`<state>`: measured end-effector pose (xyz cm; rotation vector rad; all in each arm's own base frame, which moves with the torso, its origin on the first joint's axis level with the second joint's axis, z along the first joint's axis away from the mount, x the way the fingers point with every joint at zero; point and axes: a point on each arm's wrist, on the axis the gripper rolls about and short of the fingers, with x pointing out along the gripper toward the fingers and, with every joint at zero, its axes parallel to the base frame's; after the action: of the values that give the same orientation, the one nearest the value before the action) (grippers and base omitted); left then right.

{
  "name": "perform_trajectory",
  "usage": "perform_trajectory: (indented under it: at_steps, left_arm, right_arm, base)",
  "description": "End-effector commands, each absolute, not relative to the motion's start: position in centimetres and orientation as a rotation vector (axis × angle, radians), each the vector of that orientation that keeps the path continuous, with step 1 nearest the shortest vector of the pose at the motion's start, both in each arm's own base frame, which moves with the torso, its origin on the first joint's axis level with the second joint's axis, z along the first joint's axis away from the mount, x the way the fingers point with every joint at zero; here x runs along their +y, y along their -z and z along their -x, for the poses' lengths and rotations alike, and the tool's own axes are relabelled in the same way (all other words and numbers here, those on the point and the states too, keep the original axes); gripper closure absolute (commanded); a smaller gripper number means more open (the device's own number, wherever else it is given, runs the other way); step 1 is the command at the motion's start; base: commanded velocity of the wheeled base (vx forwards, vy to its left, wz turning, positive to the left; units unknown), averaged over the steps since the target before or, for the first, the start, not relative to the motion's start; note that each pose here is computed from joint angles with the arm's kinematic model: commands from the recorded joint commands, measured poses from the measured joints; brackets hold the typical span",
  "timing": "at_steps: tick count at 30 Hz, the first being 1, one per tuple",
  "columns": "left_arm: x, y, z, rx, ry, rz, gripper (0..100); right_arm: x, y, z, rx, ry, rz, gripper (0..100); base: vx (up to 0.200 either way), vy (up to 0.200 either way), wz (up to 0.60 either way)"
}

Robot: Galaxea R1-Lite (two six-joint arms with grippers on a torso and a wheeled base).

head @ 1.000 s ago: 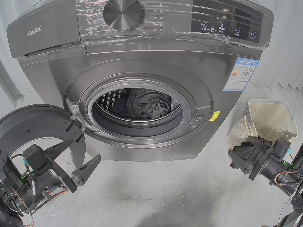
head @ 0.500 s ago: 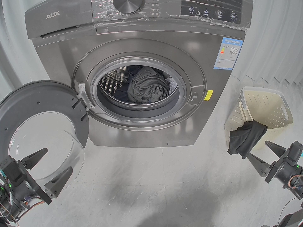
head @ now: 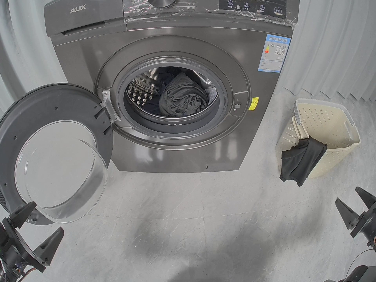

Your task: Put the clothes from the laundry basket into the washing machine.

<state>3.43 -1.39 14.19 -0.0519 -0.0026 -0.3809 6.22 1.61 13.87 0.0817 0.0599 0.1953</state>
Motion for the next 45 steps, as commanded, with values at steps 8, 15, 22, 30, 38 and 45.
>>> perform_trajectory:
  at_steps: [8,15,22,30,38,45]
  left_arm:
    - [0.2,-11.1,0.8,-0.091,0.229,0.056,0]
    - [0.2,-9.5,1.4,-0.059,0.170,0.045,0]
    - [0.2,-8.4,1.5,0.030,0.110,0.016,0]
    - [-0.1,-7.6,2.2,0.011,-0.006,-0.024,0]
    - [0.0,-7.5,2.2,0.012,0.014,0.002,0]
    - [0.0,-7.5,2.2,0.012,0.015,0.002,0]
  right_arm:
    - [-0.4,-8.7,1.5,-0.001,-0.042,-0.077,0]
    - [-0.4,-8.7,1.5,0.001,0.023,-0.047,0]
    - [0.0,-7.6,2.2,0.005,-0.017,-0.017,0]
    - [0.0,-7.6,2.3,0.012,-0.011,-0.020,0]
    - [0.0,-7.5,2.3,0.006,-0.017,-0.020,0]
    - [0.0,-7.5,2.3,0.006,-0.018,-0.017,0]
  base:
    - [-0.025,-0.200,0.00]
    - [0.000,-0.200,0.00]
    - [0.000,-0.200,0.00]
    - [0.000,0.000,0.00]
    - [0.000,0.000,0.00]
    - [0.000,-0.143,0.00]
